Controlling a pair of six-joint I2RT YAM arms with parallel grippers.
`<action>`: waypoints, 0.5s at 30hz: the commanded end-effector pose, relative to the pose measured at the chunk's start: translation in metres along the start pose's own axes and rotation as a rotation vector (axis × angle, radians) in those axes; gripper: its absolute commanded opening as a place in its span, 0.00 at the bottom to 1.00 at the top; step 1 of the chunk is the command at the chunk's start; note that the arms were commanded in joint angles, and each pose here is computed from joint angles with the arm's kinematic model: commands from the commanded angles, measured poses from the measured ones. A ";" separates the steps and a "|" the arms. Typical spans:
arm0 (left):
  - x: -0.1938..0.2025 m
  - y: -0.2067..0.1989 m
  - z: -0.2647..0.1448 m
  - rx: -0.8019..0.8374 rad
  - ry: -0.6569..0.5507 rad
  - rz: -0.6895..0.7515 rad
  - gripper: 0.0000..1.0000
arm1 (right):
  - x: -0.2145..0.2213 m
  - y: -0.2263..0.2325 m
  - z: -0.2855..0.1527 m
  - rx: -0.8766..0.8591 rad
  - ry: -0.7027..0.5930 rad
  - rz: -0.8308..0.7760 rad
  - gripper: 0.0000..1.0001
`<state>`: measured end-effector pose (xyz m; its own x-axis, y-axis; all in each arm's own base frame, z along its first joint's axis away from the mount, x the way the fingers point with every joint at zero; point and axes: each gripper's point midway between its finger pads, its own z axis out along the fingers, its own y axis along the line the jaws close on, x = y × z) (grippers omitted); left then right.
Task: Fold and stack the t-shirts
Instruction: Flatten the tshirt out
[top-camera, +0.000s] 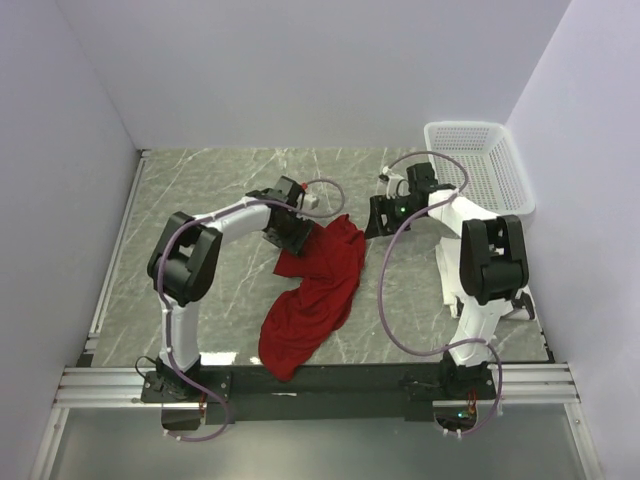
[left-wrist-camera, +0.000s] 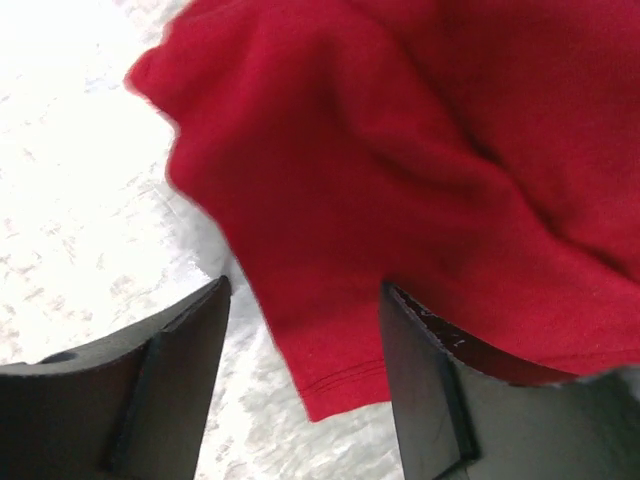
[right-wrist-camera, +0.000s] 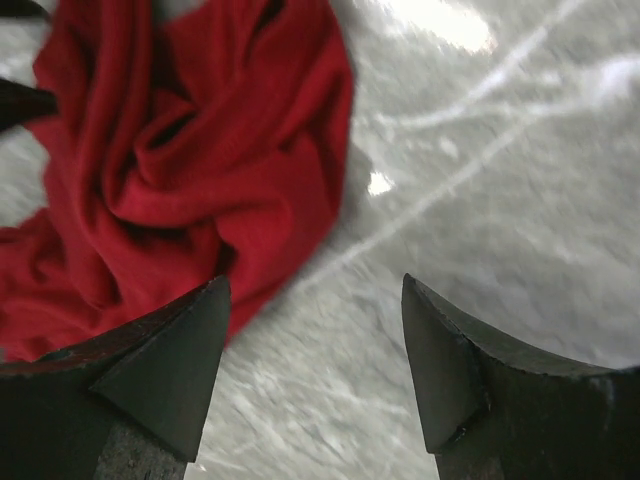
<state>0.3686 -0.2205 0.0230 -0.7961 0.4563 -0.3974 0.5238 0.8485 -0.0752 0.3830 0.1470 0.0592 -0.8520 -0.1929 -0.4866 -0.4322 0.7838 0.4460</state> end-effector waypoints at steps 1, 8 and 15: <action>-0.003 0.006 0.008 -0.077 -0.002 0.009 0.66 | -0.028 0.013 0.005 -0.093 -0.062 0.017 0.76; 0.002 0.022 -0.001 -0.056 0.015 -0.035 0.16 | -0.015 0.021 0.030 -0.139 -0.013 0.061 0.76; -0.027 0.073 -0.047 0.000 -0.075 -0.123 0.00 | -0.041 0.022 0.046 -0.168 -0.008 0.065 0.14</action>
<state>0.3926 -0.1712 0.0297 -0.8487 0.3685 -0.3794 0.4279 0.9000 -0.0830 0.3971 0.1862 0.0332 -0.9022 -0.1482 -0.4051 -0.3808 0.7147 0.5867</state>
